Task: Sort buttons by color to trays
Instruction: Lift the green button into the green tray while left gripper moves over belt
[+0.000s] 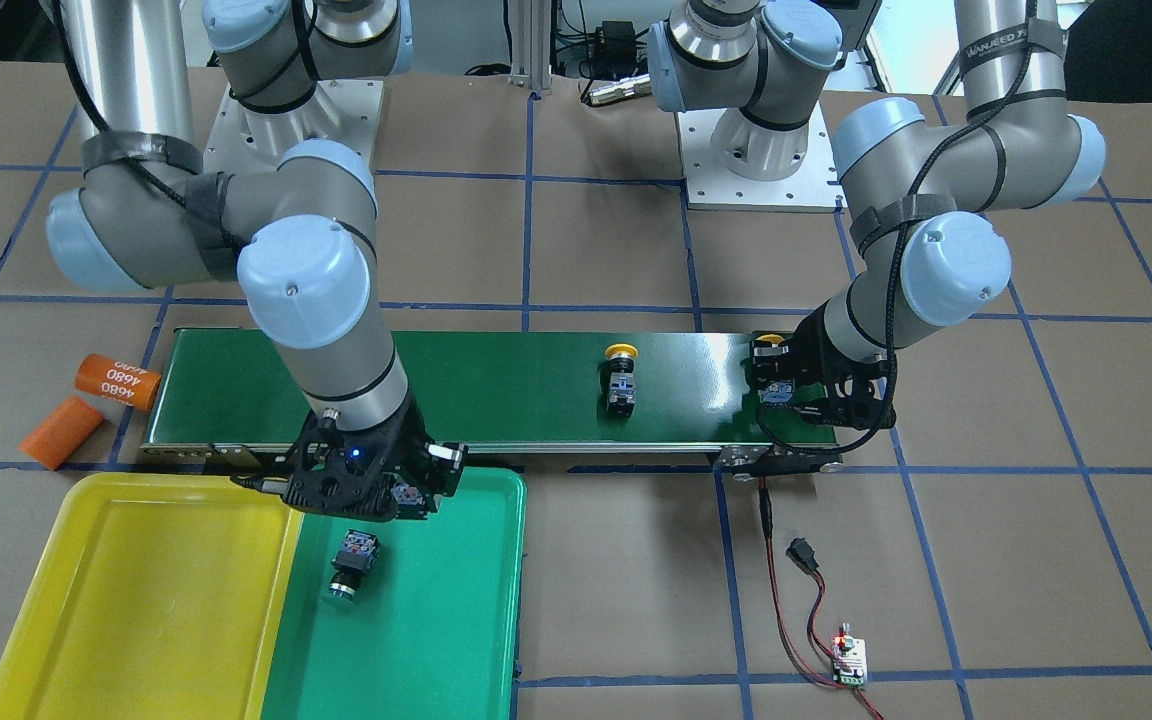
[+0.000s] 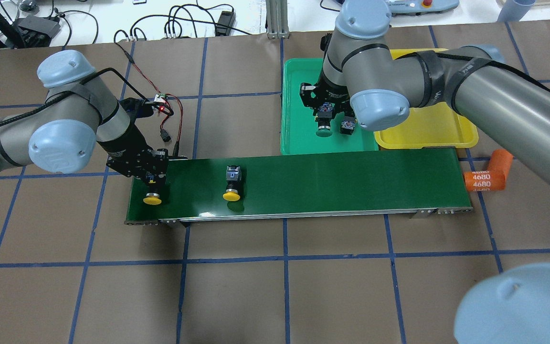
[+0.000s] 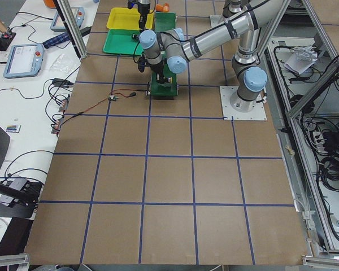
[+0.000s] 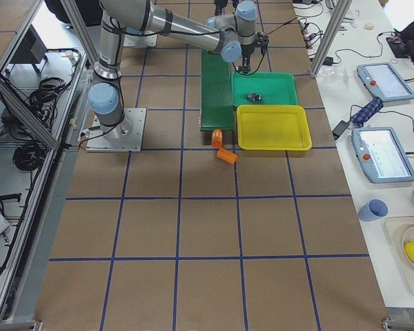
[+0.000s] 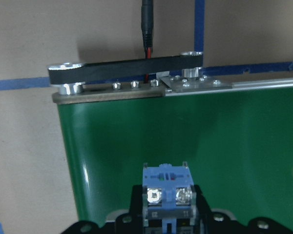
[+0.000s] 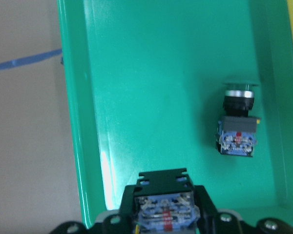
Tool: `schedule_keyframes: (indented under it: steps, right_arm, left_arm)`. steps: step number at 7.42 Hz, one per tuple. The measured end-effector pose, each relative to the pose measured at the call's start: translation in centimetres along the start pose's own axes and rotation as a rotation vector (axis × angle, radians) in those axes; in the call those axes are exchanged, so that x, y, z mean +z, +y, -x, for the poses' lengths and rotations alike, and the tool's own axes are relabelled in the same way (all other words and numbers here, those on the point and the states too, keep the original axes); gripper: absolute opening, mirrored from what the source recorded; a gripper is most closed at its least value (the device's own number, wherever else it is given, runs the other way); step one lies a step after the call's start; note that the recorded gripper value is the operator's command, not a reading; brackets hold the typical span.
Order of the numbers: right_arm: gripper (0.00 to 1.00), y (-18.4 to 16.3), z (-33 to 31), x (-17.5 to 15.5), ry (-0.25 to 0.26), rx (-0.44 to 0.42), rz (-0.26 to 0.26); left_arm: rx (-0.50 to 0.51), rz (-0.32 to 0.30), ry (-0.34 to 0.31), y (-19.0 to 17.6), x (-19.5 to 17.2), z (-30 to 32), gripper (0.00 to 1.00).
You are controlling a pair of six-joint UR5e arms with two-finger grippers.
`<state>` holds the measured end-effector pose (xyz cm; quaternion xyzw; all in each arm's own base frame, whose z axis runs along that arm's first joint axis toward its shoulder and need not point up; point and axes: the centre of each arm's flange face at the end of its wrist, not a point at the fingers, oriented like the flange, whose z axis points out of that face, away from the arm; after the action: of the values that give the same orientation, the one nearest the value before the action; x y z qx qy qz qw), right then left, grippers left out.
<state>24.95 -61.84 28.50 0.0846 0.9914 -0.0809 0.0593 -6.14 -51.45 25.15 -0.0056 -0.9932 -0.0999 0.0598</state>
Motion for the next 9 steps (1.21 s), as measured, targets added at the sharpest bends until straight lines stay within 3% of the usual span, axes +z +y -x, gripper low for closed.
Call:
schedule_keyframes:
  steps: [1, 3, 6, 9]
  right_arm:
    - [0.99, -1.2, -0.1, 1.9, -0.003, 0.004, -0.013]
    - [1.0, -2.1, -0.3, 3.1, -0.006, 0.008, -0.037]
    - [1.0, -1.6, -0.5, 0.1, -0.006, 0.011, -0.048]
    - [1.0, 2.9, -2.0, -3.8, 0.036, 0.019, 0.032]
  left_arm:
    - [-0.009, -0.006, -0.006, 0.0, 0.6, 0.0, 0.99]
    - [-0.061, -0.037, -0.017, -0.1, 0.5, 0.1, 1.0]
    - [-0.07, -0.083, -0.03, 1.3, -3.5, -1.1, 1.0]
    - [0.022, -0.143, -0.136, 4.4, -10.2, -5.9, 1.0]
